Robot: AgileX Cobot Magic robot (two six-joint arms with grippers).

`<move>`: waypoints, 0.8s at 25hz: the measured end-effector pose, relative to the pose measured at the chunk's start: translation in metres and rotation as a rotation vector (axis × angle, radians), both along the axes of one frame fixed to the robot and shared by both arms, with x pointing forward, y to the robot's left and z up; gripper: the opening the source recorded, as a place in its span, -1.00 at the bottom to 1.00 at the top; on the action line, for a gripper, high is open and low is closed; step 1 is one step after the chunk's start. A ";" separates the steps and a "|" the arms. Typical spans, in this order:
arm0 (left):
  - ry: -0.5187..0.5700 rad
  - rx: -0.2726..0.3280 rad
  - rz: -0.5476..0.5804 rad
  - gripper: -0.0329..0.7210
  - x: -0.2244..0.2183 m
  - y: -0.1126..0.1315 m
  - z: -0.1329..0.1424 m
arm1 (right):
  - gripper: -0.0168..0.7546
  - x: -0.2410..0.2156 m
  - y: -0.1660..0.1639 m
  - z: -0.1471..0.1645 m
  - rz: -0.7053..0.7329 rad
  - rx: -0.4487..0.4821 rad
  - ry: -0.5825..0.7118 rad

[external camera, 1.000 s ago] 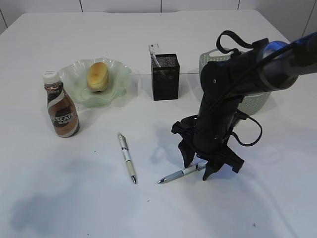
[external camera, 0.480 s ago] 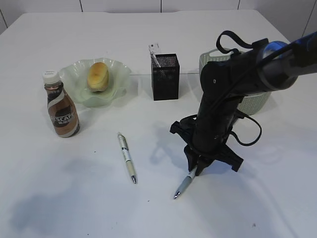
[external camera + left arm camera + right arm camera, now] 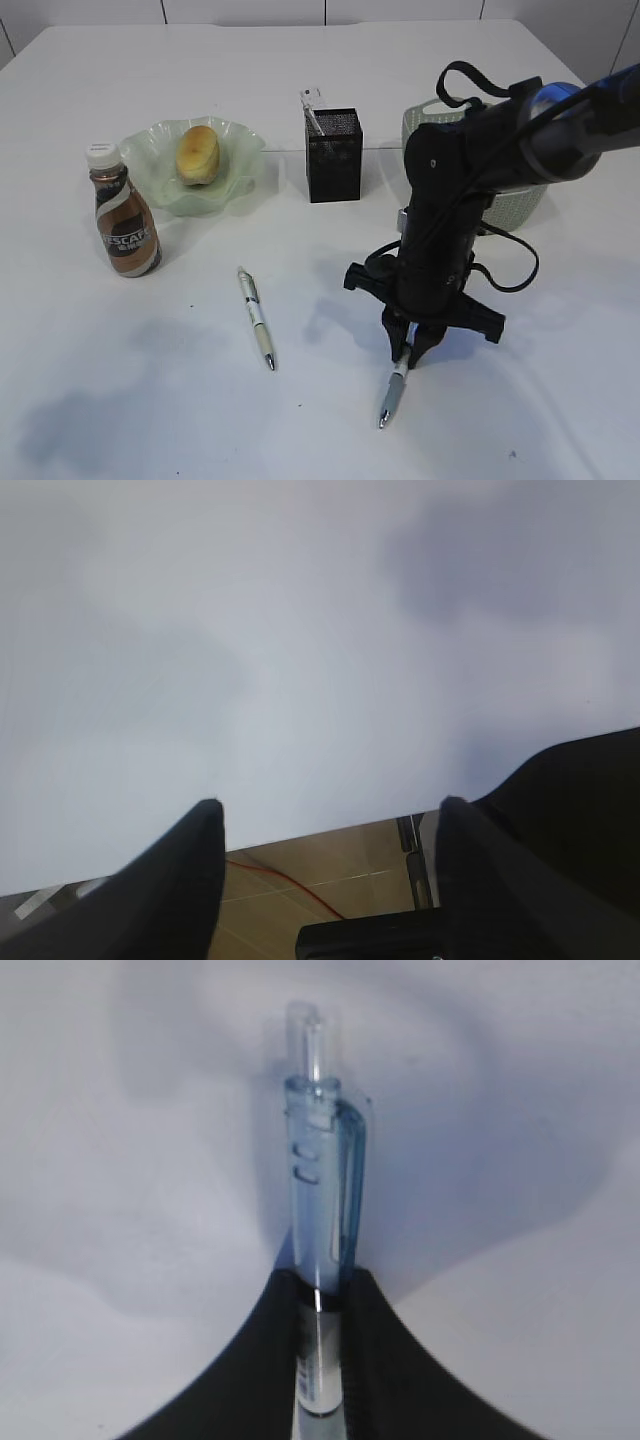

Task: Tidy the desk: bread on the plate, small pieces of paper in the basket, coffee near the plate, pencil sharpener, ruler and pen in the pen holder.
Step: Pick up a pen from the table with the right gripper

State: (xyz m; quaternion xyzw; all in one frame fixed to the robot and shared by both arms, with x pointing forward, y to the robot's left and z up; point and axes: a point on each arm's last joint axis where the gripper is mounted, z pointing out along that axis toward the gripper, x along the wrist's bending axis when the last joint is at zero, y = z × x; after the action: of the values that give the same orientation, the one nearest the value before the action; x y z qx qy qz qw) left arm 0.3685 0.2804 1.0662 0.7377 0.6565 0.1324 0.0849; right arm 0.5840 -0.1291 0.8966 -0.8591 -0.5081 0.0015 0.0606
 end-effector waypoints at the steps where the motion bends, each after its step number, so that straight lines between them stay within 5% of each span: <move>1: 0.000 0.000 0.000 0.32 0.000 0.000 0.000 | -0.73 0.000 0.000 0.000 0.000 0.000 0.000; 10: 0.000 0.000 0.000 0.32 0.000 0.000 0.000 | -0.73 0.005 0.003 0.018 0.242 0.007 0.036; 20: 0.003 -0.010 0.000 0.32 0.000 -0.001 0.000 | -0.73 0.014 0.004 0.031 0.308 -0.017 0.003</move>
State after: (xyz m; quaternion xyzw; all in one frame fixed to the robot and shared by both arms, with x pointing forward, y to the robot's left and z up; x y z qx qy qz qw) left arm 0.3683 0.2795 1.0661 0.7373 0.6575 0.1282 0.0878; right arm 0.5984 -0.1251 0.9274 -0.7714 -0.6339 0.0165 0.0531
